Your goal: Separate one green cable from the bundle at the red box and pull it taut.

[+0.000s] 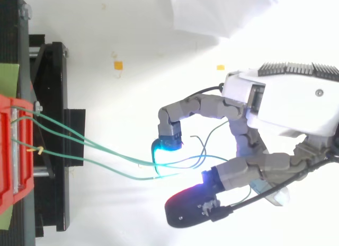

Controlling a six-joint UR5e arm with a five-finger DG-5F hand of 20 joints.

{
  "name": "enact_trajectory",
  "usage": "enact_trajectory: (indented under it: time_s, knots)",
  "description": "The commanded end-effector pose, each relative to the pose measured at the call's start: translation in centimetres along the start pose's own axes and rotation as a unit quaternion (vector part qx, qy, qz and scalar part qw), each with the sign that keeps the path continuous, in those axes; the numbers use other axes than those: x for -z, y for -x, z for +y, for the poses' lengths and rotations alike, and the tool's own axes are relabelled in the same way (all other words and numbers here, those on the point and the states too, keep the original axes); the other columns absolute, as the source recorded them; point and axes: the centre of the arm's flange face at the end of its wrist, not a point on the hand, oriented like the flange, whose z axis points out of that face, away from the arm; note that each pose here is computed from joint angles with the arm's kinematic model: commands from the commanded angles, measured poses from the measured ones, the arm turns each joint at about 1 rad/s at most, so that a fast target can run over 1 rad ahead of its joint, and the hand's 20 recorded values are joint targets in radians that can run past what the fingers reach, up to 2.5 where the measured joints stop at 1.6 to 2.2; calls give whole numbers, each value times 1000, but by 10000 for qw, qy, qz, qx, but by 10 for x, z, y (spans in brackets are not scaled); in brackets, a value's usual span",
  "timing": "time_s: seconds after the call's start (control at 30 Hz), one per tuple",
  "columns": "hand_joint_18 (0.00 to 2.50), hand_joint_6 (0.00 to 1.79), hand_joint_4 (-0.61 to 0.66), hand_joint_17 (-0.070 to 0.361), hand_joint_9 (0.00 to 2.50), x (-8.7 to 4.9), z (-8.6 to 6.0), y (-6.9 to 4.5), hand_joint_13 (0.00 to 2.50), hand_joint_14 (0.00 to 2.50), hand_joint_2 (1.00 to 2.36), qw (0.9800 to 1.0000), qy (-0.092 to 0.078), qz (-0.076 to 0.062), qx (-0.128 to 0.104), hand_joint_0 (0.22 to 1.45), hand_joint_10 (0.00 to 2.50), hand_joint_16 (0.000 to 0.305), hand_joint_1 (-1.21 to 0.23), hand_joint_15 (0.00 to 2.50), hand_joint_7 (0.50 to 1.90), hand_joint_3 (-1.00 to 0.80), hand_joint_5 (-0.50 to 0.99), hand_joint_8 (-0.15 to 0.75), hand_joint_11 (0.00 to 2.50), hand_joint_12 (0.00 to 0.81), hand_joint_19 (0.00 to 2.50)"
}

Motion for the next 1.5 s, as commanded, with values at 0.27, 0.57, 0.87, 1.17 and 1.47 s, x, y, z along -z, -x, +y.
enact_trajectory:
  time_s: [0.27, 0.57, 0.87, 1.17, 1.47]
  knots:
    - [1641, 501, 59, 144, 2180, 0, 0, 0, 1848, 24, 1000, 10000, 8, 4, -3, 450, 22, 64, -509, 785, 1308, -500, 144, 249, 600, 441, 831]
    - [1535, 500, -1, 111, 2199, 0, 0, 0, 1843, 23, 1000, 10000, 9, 12, -3, 602, 25, 49, -372, 855, 1306, -500, 144, 218, 670, 403, 917]
    - [1521, 501, -24, 104, 2210, 0, 0, 0, 1849, 25, 1003, 10000, 9, 12, -3, 704, 26, 46, -575, 862, 1294, -464, 145, 230, 715, 404, 910]
    - [1505, 501, -38, 102, 2212, 0, 0, 0, 1854, 25, 1012, 10000, 9, 12, 5, 719, 26, 45, -649, 868, 1294, -351, 146, 232, 725, 405, 907]
    - [1504, 501, -74, 106, 2211, 0, 0, 0, 1854, 26, 1016, 10000, 16, 10, 1, 707, 27, 47, -770, 860, 1302, -243, 147, 248, 725, 410, 896]
